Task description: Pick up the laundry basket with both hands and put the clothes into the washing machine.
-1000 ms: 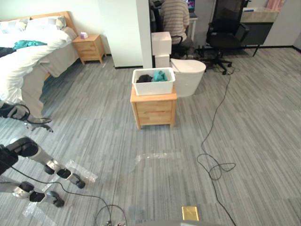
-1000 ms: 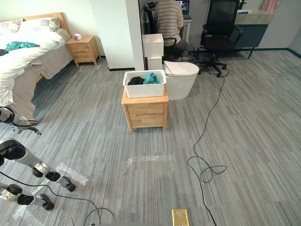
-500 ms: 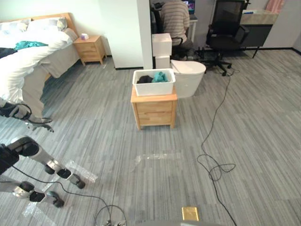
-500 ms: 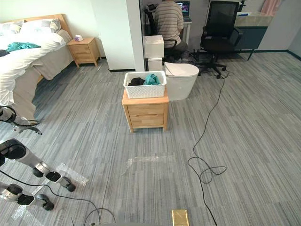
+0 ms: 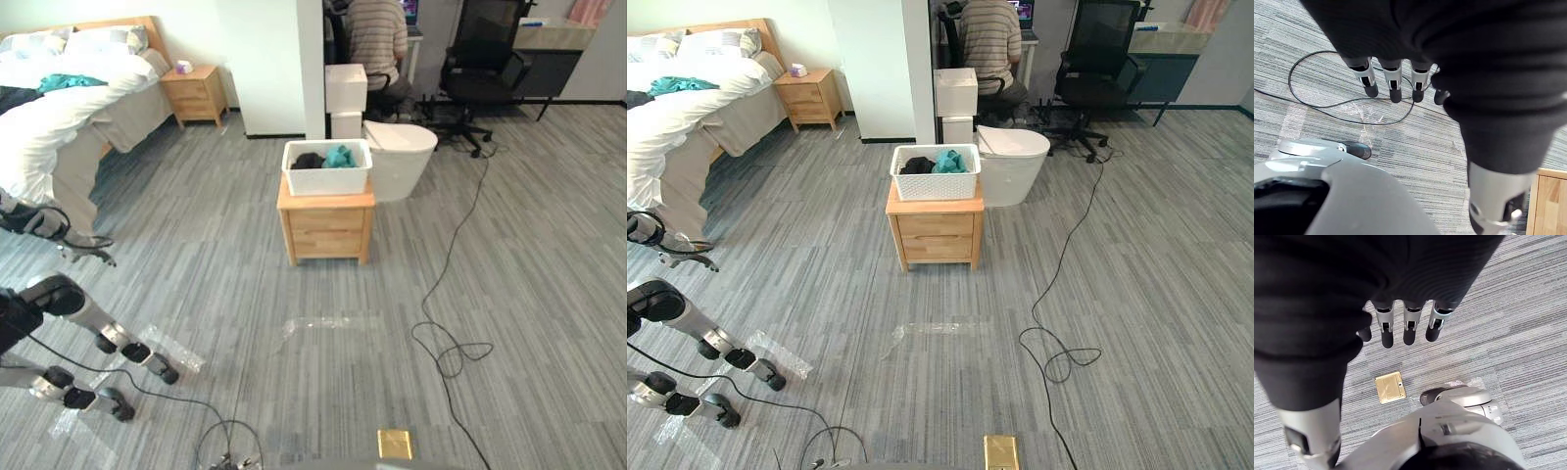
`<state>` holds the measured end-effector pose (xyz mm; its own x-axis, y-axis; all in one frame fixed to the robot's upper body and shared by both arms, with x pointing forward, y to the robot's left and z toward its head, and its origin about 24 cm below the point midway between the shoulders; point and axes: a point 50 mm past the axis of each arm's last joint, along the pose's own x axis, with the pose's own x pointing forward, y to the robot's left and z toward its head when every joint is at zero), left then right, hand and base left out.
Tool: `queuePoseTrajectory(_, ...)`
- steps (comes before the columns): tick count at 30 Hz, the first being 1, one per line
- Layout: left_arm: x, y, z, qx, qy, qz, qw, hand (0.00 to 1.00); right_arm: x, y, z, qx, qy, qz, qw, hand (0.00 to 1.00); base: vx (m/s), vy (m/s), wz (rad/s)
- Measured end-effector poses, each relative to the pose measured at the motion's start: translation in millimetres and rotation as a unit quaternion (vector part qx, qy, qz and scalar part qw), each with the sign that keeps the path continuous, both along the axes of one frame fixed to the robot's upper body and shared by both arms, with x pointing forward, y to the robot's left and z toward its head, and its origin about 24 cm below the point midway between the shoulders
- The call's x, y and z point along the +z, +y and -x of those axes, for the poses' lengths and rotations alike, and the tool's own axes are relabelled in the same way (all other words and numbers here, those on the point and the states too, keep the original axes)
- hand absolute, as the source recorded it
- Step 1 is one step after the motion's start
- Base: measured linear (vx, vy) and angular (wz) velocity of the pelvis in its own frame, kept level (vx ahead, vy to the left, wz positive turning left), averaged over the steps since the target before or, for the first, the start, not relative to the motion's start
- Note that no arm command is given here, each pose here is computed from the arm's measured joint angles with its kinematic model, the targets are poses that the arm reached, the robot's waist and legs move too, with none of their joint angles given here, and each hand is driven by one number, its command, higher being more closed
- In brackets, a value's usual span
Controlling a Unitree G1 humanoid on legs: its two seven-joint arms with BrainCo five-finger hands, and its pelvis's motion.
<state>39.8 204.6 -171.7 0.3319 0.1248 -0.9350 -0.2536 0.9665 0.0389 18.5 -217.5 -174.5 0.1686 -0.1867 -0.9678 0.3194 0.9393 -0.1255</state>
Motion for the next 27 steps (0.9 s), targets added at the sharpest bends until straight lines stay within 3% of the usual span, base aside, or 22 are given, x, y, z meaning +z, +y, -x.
queuePoseTrajectory(16,1,-1,-8,-0.009,-0.009,0.003,1.0,0.0,1,-1,-6,-0.005,-0.008,0.001,1.0,0.0,-0.01,-0.014,0.07)
queuePoseTrajectory(23,2,-9,-11,0.058,-0.039,0.03,0.997,0.0,3,-12,-11,-0.062,-0.028,0.011,0.998,0.0,-0.06,-0.042,-0.08)
queuePoseTrajectory(27,1,-11,-6,0.071,-0.035,0.034,0.996,0.0,4,-14,-17,-0.052,-0.032,0.012,0.998,0.0,0.07,0.031,-0.4)
